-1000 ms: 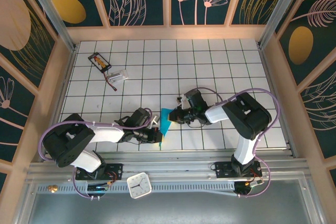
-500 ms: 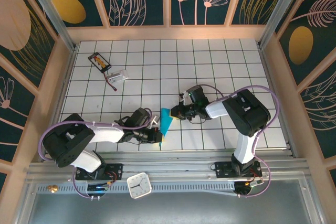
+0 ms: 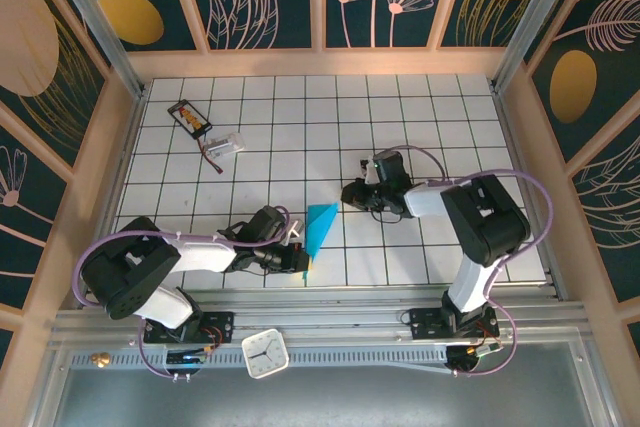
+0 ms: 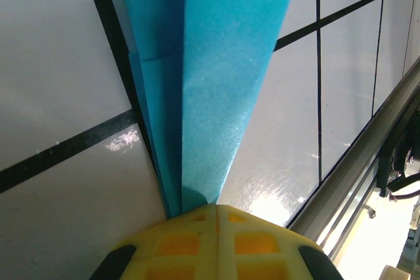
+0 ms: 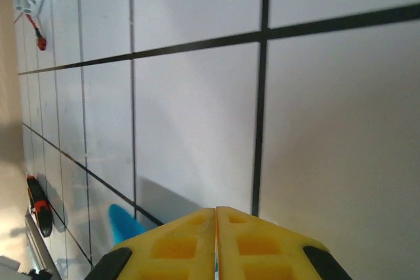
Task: Fold a paper plane with a square sheet of paper (pick it up from the middle)
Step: Perform the fifth fold on the wing at the bottom-center of the table.
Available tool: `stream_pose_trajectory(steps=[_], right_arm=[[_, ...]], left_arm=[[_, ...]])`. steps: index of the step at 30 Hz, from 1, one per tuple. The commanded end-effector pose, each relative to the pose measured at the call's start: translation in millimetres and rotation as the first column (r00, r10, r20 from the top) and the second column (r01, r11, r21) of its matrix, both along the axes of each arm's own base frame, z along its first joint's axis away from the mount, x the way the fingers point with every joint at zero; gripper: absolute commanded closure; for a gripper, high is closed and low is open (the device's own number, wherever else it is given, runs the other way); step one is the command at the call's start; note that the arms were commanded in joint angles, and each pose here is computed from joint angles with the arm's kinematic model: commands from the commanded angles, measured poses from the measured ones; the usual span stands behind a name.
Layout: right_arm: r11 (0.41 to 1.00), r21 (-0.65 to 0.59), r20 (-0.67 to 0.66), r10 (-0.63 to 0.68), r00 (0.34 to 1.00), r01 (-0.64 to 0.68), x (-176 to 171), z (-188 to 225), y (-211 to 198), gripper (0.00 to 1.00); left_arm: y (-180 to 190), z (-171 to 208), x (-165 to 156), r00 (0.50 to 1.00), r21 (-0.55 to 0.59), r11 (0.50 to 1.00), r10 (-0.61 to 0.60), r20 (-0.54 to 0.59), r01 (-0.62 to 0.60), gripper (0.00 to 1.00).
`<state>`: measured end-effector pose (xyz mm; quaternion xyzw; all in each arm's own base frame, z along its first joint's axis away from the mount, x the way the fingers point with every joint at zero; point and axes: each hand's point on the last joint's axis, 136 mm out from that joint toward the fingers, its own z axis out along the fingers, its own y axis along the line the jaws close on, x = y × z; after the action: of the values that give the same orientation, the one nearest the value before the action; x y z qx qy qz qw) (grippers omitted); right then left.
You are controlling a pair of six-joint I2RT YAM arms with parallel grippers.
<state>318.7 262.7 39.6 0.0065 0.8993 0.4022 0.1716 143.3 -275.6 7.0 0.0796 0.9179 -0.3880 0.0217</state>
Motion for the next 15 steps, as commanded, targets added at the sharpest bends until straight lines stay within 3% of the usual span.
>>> stream_pose_trajectory(steps=[1, 8, 15], right_arm=[[0.997, -0.024, 0.088, 0.078, 0.993, -0.076, -19.8, 17.7, 17.7, 0.89], [0.991, -0.01, 0.133, 0.137, 0.982, -0.137, -52.7, 24.6, 52.5, 0.88], [0.994, -0.101, 0.239, 0.062, 0.969, -0.038, -43.1, 39.8, 30.1, 0.84]], left_arm=[[62.1, -58.8, -43.7, 0.985, 0.301, 0.954, 0.059, -0.164, -0.008, 1.0], [60.3, -57.9, -40.4, 0.986, 0.301, 0.954, 0.061, -0.156, -0.011, 1.0], [59.6, -57.0, -38.8, 0.987, 0.305, 0.952, 0.057, -0.149, -0.009, 1.0]])
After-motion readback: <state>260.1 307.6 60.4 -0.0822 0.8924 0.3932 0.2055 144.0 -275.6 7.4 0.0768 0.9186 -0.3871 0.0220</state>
